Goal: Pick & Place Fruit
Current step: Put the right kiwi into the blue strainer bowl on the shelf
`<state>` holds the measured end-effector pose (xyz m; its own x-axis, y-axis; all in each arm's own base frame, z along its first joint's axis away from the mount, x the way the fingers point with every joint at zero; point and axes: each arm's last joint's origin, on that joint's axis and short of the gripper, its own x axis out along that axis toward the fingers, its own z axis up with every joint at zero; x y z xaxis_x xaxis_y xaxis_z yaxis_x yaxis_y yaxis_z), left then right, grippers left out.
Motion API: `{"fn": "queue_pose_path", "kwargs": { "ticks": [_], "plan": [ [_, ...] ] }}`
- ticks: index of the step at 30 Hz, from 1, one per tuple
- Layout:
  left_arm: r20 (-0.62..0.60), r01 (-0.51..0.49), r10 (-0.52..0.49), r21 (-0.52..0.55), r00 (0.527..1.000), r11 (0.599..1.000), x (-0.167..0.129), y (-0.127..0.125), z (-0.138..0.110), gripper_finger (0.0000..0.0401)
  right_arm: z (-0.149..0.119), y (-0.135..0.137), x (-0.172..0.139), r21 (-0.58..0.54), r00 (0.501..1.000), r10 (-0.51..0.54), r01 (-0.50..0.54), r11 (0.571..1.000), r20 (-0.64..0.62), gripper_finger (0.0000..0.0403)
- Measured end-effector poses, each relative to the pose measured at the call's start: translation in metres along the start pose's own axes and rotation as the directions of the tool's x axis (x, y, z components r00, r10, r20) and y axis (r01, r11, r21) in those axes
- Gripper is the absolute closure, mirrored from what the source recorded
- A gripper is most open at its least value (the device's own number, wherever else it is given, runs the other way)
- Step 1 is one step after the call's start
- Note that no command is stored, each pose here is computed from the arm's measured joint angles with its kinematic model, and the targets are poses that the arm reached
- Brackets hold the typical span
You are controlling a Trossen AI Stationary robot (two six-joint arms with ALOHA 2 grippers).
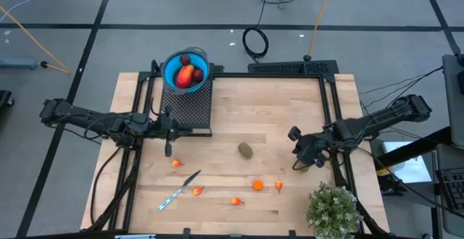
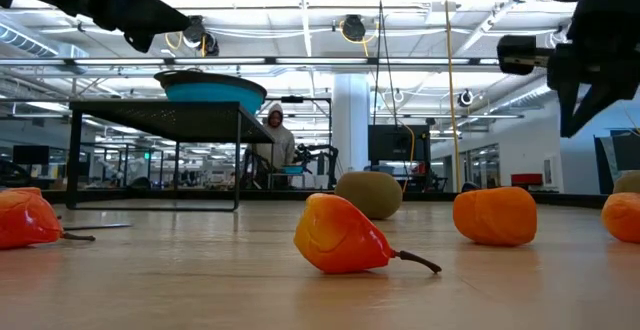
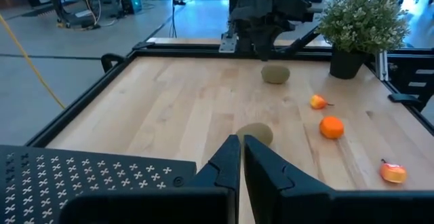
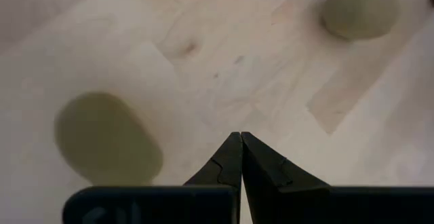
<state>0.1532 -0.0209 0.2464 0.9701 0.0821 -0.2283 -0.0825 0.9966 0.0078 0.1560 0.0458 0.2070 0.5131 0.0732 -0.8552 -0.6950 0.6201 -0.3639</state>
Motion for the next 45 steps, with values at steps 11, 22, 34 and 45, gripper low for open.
{"fn": "queue_pose_path", "kwargs": {
  "ticks": [11,22,34,45],
  "plan": [
    [0.019,0.0,0.0,0.015,1.0,1.0,0.0,0.0,0.002,0.038,0.009,0.013,-0.002,-0.015,0.999,-0.043,0.043,0.999,-0.016,0.0403],
    [0.026,0.0,0.0,0.025,1.0,1.0,0.0,0.0,0.003,0.038,0.014,0.02,-0.003,0.078,1.0,-0.025,0.024,0.997,0.007,0.0354],
    [0.027,-0.001,0.0,0.019,1.0,1.0,0.0,0.0,0.003,0.038,0.017,0.026,-0.004,0.083,1.0,-0.023,0.021,0.996,0.015,0.0208],
    [0.027,0.002,-0.001,-0.035,1.0,0.999,0.0,0.0,0.003,0.038,0.01,0.038,-0.006,0.023,0.995,0.089,-0.088,0.996,-0.055,0.0185]
  ]
}}
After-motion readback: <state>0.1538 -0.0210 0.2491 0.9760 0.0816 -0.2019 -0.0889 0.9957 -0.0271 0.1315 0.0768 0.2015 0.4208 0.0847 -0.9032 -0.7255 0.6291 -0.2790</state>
